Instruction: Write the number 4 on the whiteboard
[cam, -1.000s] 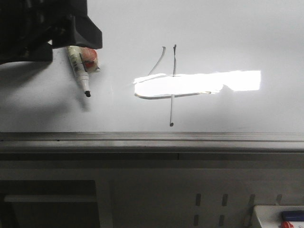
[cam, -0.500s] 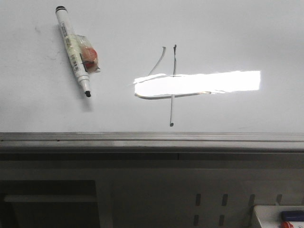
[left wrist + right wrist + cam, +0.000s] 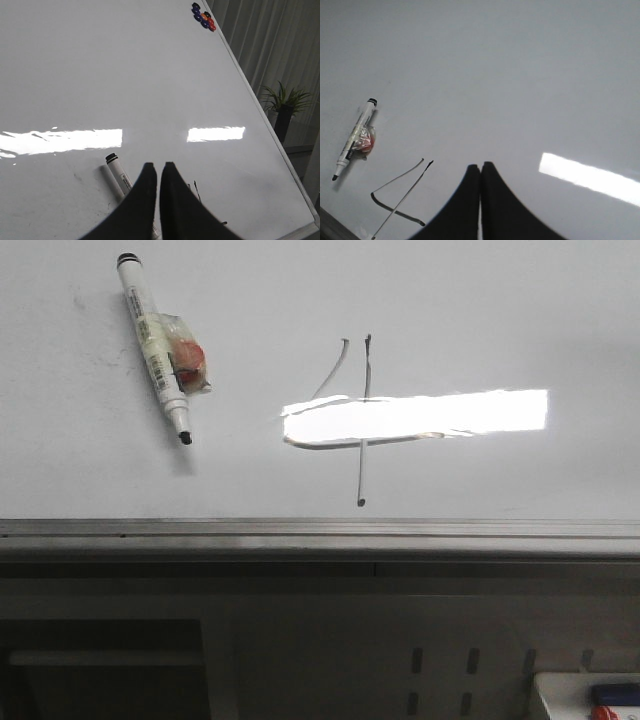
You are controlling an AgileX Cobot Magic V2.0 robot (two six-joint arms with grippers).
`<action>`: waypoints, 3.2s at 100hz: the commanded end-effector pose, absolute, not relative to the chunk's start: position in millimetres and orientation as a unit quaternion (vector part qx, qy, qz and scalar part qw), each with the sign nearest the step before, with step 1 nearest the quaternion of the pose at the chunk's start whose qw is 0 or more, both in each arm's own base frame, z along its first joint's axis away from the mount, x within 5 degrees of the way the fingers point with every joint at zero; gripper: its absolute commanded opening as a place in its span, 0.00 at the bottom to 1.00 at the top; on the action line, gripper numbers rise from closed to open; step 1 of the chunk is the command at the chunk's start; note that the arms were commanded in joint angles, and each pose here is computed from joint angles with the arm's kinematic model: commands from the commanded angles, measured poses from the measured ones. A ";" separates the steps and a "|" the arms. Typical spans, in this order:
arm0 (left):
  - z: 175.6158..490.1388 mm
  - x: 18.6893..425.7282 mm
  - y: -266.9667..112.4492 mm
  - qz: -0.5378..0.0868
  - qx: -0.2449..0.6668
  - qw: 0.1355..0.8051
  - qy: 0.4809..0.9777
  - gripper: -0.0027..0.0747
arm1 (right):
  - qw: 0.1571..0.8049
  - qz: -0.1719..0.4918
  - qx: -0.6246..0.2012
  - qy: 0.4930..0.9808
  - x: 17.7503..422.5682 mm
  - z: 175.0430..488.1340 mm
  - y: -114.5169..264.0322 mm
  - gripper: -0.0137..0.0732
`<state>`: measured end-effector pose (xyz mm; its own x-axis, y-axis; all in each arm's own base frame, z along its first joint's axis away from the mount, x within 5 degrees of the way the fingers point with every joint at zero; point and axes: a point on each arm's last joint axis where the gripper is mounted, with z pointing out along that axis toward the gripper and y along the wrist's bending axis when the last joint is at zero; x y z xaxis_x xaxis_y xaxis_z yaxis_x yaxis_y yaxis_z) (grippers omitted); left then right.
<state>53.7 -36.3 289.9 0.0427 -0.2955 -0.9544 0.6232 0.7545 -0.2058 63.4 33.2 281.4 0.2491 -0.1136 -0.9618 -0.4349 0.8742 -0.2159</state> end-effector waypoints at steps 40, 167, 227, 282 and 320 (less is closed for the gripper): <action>299.0 54.4 -33.7 -0.318 0.123 0.724 0.600 0.01 | 0.785 0.092 -0.196 0.581 63.9 295.2 27.8 0.10; 174.7 53.7 -3.6 -0.043 0.008 0.624 0.780 0.01 | 0.784 0.093 -0.197 0.581 63.9 295.0 27.9 0.10; 174.7 53.7 -3.1 -0.040 0.005 0.624 0.780 0.01 | 0.784 0.092 -0.196 0.582 64.1 294.2 27.9 0.10; 174.7 53.7 -3.1 -0.040 0.005 0.624 0.780 0.01 | 0.710 0.084 -0.062 0.696 73.8 204.1 15.8 0.10; 174.7 53.7 -3.1 -0.040 0.005 0.624 0.780 0.01 | 0.611 0.022 -0.008 0.791 55.6 173.9 1.3 0.10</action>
